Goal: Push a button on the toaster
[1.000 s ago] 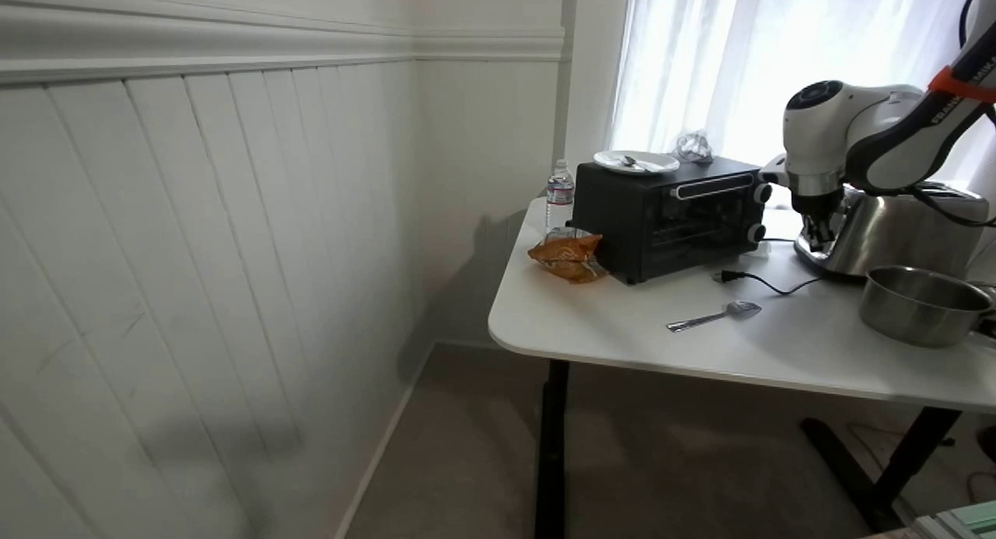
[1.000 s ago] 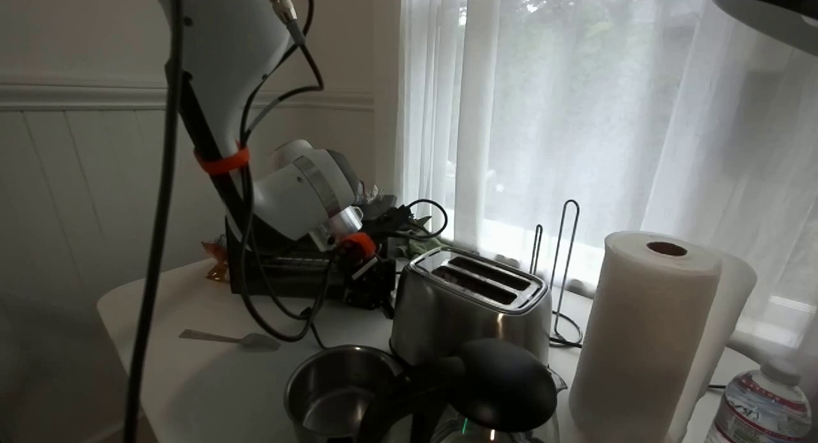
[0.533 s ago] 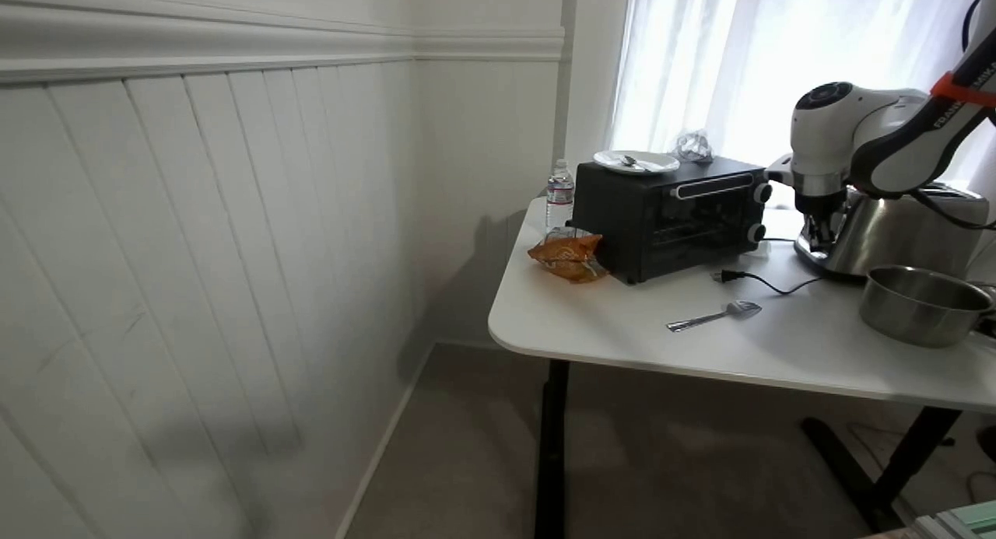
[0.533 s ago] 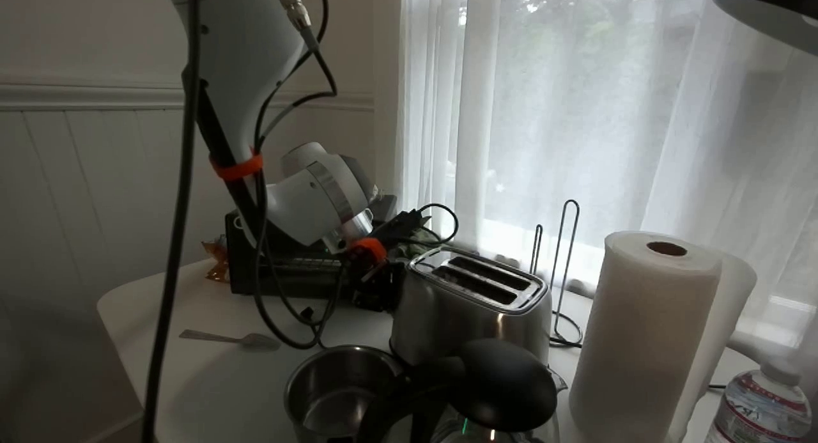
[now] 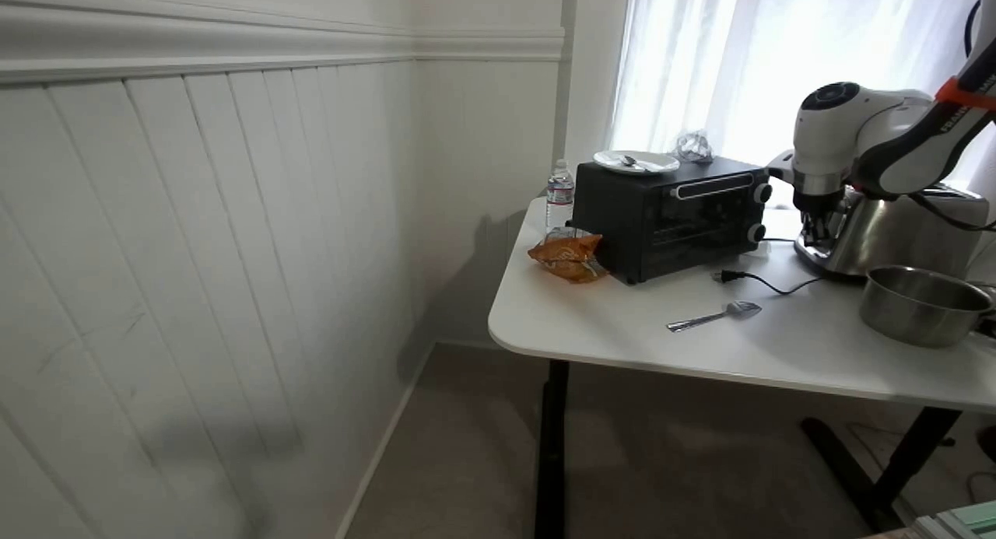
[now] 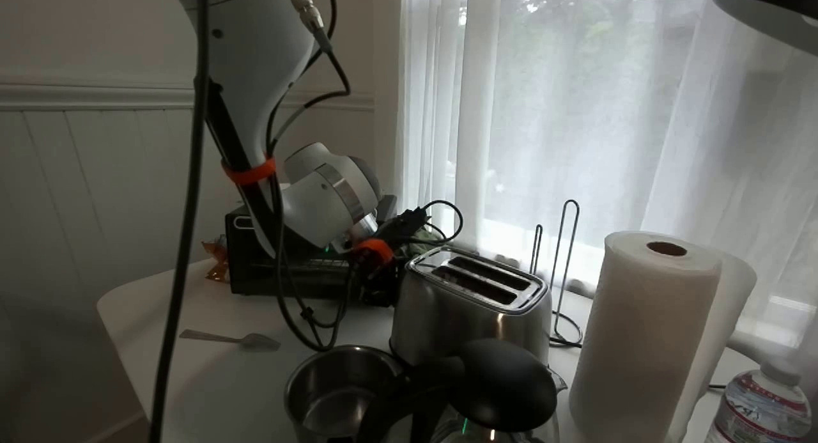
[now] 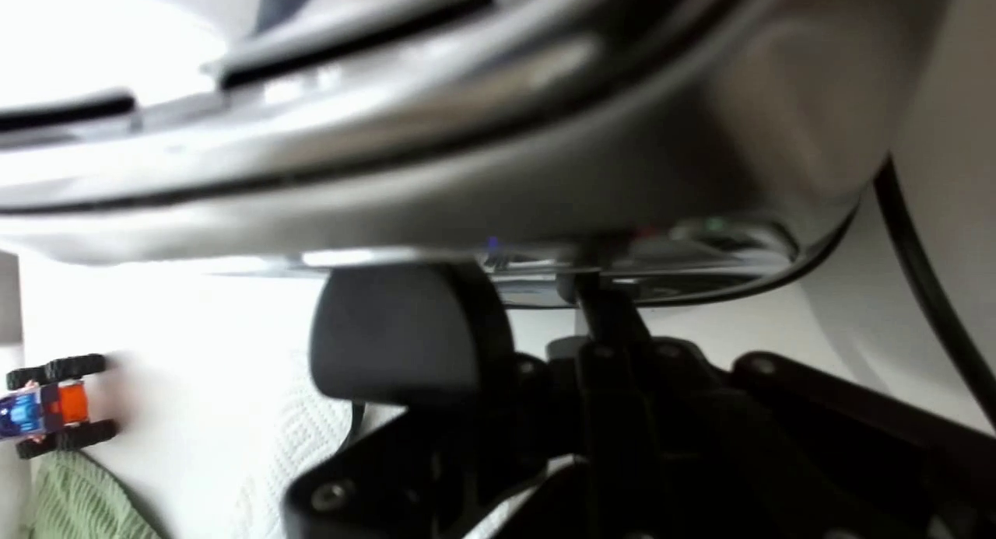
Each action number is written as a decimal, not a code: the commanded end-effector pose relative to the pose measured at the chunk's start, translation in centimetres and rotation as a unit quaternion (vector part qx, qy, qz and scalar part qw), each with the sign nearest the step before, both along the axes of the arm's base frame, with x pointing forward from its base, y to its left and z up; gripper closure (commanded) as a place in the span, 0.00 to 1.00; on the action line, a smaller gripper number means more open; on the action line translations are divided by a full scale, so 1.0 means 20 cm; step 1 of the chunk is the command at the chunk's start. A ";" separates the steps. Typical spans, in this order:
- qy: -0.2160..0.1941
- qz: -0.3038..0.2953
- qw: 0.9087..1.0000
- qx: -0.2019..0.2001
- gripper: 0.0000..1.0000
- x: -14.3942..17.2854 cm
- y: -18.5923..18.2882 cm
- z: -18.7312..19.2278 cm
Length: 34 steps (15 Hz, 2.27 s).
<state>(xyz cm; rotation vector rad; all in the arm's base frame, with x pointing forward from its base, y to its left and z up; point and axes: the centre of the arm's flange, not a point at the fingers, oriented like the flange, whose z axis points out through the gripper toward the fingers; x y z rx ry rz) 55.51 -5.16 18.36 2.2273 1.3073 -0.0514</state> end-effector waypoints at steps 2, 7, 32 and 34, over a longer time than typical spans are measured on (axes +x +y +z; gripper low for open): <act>-0.029 0.008 0.999 -0.015 1.00 0.03 -0.02 -0.04; -0.023 0.003 1.000 -0.009 1.00 0.02 -0.01 -0.04; -0.038 0.007 0.999 -0.025 1.00 0.01 0.03 -0.07; -0.024 0.001 1.000 -0.017 1.00 0.00 0.05 -0.07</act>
